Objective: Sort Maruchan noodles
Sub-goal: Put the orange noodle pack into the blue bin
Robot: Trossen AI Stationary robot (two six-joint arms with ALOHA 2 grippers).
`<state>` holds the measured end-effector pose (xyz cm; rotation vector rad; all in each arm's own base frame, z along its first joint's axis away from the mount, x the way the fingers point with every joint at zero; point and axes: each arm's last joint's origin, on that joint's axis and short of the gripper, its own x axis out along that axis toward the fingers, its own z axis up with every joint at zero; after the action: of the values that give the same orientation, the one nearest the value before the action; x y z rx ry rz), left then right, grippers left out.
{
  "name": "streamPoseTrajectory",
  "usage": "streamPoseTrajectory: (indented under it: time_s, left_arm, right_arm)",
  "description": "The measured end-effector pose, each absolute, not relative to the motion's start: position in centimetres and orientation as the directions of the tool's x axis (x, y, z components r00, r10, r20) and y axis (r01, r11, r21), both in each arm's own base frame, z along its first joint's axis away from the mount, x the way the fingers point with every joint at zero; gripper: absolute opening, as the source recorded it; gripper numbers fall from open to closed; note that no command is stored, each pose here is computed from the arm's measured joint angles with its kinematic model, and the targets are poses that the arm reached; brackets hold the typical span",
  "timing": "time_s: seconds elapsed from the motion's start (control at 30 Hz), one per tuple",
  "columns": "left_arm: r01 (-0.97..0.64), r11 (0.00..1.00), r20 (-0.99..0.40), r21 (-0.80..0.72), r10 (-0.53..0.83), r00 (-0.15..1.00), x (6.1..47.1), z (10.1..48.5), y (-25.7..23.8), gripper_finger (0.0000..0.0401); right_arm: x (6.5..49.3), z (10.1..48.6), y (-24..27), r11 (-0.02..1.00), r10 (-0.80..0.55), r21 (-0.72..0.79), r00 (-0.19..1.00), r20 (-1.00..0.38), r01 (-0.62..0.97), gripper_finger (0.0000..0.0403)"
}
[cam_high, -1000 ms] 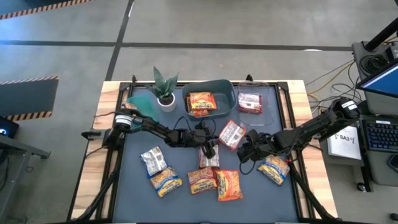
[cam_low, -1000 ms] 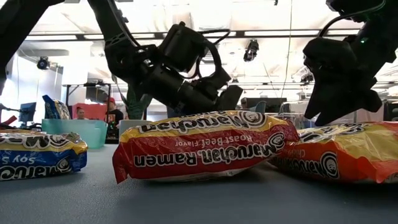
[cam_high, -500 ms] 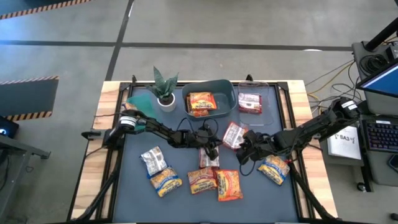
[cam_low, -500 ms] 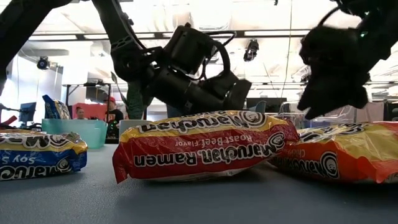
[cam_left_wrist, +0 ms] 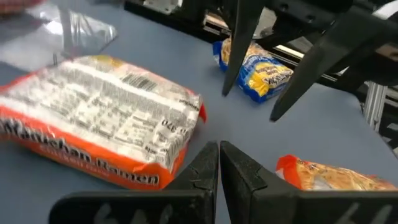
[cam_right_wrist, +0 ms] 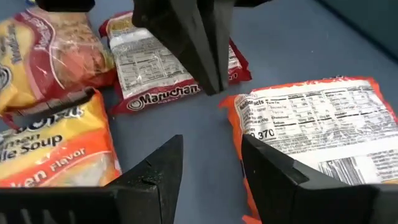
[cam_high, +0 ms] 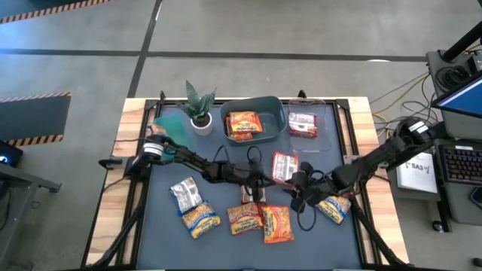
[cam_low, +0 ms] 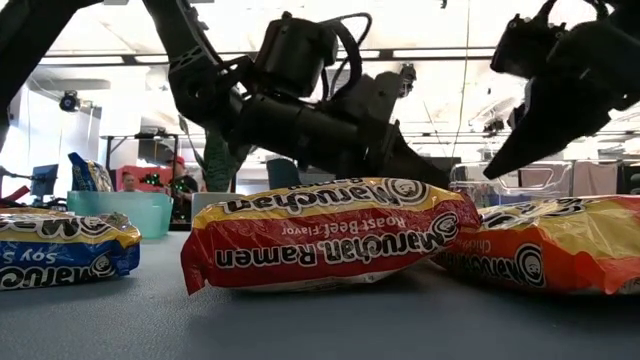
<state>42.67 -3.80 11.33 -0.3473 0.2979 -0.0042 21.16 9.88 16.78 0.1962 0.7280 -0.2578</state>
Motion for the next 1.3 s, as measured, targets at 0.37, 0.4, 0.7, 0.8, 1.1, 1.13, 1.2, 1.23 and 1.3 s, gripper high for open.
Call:
streamPoseTrajectory:
  time_s: [0.37,0.4,0.7,0.8,1.1,1.13,1.2,1.23,1.3]
  left_arm:
    - [-0.037,0.985,-0.244,-0.171,-0.006,0.970,42.7,13.5,-2.0,0.0000]
    - [-0.043,0.984,-0.250,-0.172,-0.002,0.968,42.6,13.4,-1.9,0.0000]
    - [-0.082,0.960,-0.284,-0.267,0.003,0.959,42.8,13.4,-1.4,0.0006]
    - [-0.090,0.960,-0.284,-0.265,0.011,0.959,43.3,13.7,-1.4,0.0019]
    - [-0.145,0.956,-0.304,-0.255,0.063,0.951,45.9,12.2,-1.3,0.0029]
    - [-0.149,0.955,-0.311,-0.256,0.065,0.948,46.3,12.2,-1.3,0.0027]
    - [-0.179,0.954,-0.368,-0.241,0.081,0.926,46.5,11.5,-1.2,0.0021]
    - [-0.192,0.954,-0.392,-0.232,0.089,0.916,46.6,11.2,-1.1,0.0019]
    - [-0.220,0.952,-0.425,-0.212,0.113,0.898,46.7,10.7,-1.1,0.0014]
  right_arm:
    - [20.7,20.1,10.1,0.728,-0.152,0.255,0.513,-0.845,0.636,0.0106]
    - [20.4,20.0,10.1,0.692,-0.133,0.266,0.480,-0.867,0.672,0.0101]
    - [19.2,20.2,9.3,0.601,-0.116,0.304,0.457,-0.882,0.739,0.0131]
    - [18.2,20.1,8.5,0.583,-0.158,0.313,0.483,-0.861,0.750,0.0166]
    - [15.2,17.3,6.6,0.469,-0.221,0.414,0.557,-0.801,0.780,0.0258]
    - [15.1,17.0,6.5,0.462,-0.222,0.416,0.556,-0.801,0.783,0.0264]
    - [14.8,16.3,6.2,0.449,-0.230,0.409,0.545,-0.806,0.794,0.0276]
    - [14.8,16.1,6.1,0.445,-0.233,0.410,0.545,-0.805,0.796,0.0281]
    - [14.8,15.8,6.0,0.440,-0.234,0.416,0.549,-0.802,0.796,0.0290]
